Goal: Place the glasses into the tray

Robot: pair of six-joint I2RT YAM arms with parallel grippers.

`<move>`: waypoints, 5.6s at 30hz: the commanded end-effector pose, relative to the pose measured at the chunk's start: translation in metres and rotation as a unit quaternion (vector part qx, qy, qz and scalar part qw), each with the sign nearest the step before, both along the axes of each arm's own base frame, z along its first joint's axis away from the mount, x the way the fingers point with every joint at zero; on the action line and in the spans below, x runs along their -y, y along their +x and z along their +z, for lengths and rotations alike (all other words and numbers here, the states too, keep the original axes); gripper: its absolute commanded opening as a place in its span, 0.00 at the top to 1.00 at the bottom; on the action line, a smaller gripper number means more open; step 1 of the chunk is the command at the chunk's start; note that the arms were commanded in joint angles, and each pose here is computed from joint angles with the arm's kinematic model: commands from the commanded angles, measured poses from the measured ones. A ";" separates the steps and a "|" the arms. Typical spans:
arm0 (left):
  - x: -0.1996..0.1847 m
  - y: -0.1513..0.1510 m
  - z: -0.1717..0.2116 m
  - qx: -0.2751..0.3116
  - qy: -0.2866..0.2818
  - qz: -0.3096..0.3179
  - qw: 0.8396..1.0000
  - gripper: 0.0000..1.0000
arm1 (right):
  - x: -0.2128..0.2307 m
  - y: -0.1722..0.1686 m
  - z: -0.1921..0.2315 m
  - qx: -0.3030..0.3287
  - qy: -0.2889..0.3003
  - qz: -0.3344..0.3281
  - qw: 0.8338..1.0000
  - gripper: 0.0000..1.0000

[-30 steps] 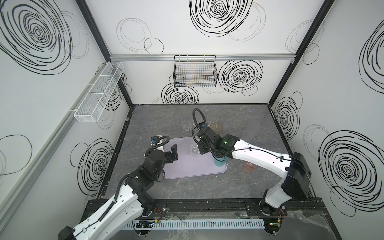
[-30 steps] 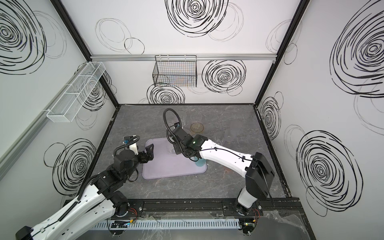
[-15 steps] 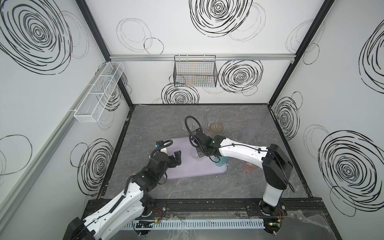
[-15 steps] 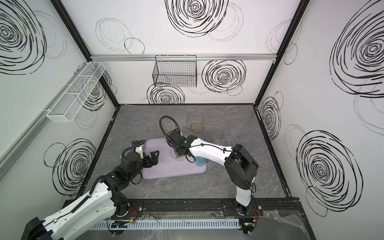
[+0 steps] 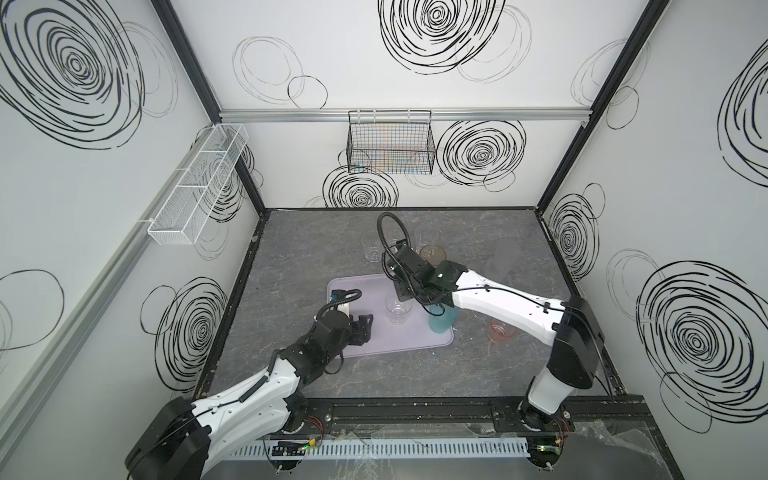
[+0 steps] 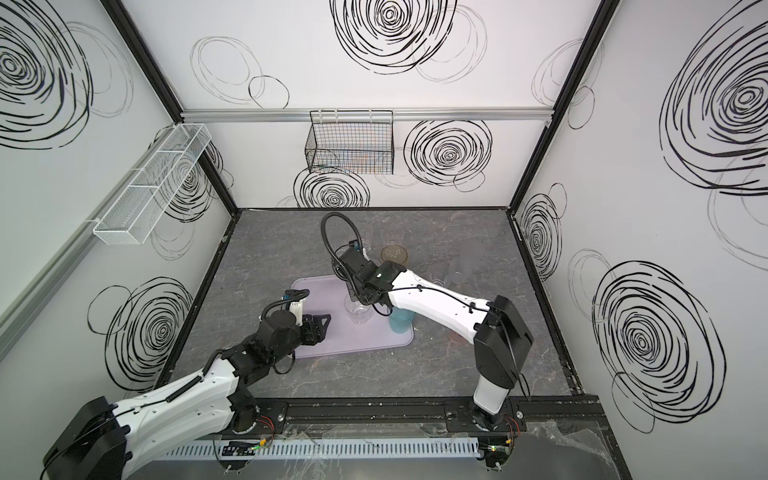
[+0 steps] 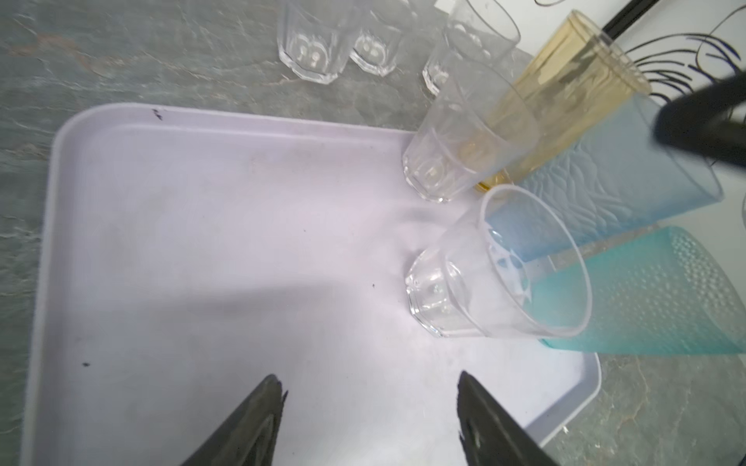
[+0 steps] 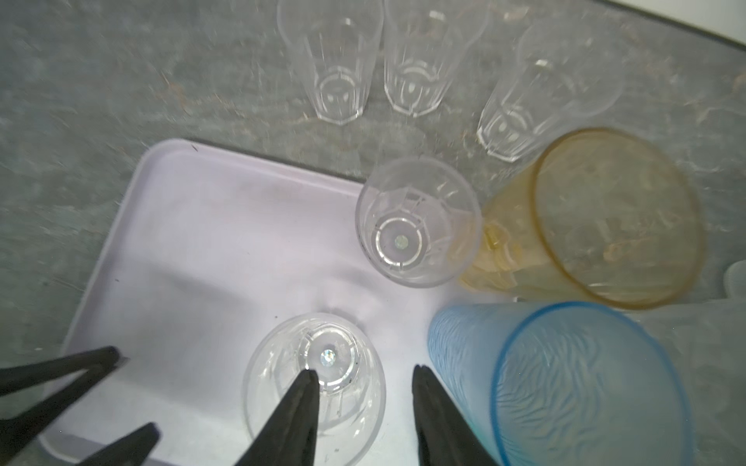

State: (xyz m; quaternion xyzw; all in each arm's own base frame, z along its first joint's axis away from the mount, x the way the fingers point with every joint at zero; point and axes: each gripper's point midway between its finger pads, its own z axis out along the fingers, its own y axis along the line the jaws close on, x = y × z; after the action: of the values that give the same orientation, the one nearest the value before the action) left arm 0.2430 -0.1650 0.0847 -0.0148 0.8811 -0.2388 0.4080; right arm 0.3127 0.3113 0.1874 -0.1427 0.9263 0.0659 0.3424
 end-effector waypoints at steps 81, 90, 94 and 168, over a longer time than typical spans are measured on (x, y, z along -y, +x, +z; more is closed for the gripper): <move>-0.027 0.049 0.038 0.070 0.003 0.071 0.995 0.12 | 0.005 0.104 -0.047 -0.009 -0.066 -0.059 0.996 0.61; -0.030 0.048 0.041 0.079 -0.001 0.076 0.994 0.10 | 0.001 0.107 -0.072 -0.030 -0.077 -0.059 0.995 0.71; -0.030 0.049 0.040 0.079 -0.003 0.074 0.994 0.10 | 0.000 0.096 -0.086 -0.047 -0.077 -0.053 0.994 0.74; 0.095 0.002 0.098 0.143 0.099 -0.142 0.974 0.04 | 0.270 0.045 -0.102 -0.112 0.191 -0.281 0.934 0.68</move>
State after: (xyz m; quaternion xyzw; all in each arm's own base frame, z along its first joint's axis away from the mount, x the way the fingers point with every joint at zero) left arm 0.2433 -0.2517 0.1737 0.1923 0.8358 -0.1860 0.4795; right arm 0.3569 0.0412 0.0904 0.1978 0.9323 0.1559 0.2597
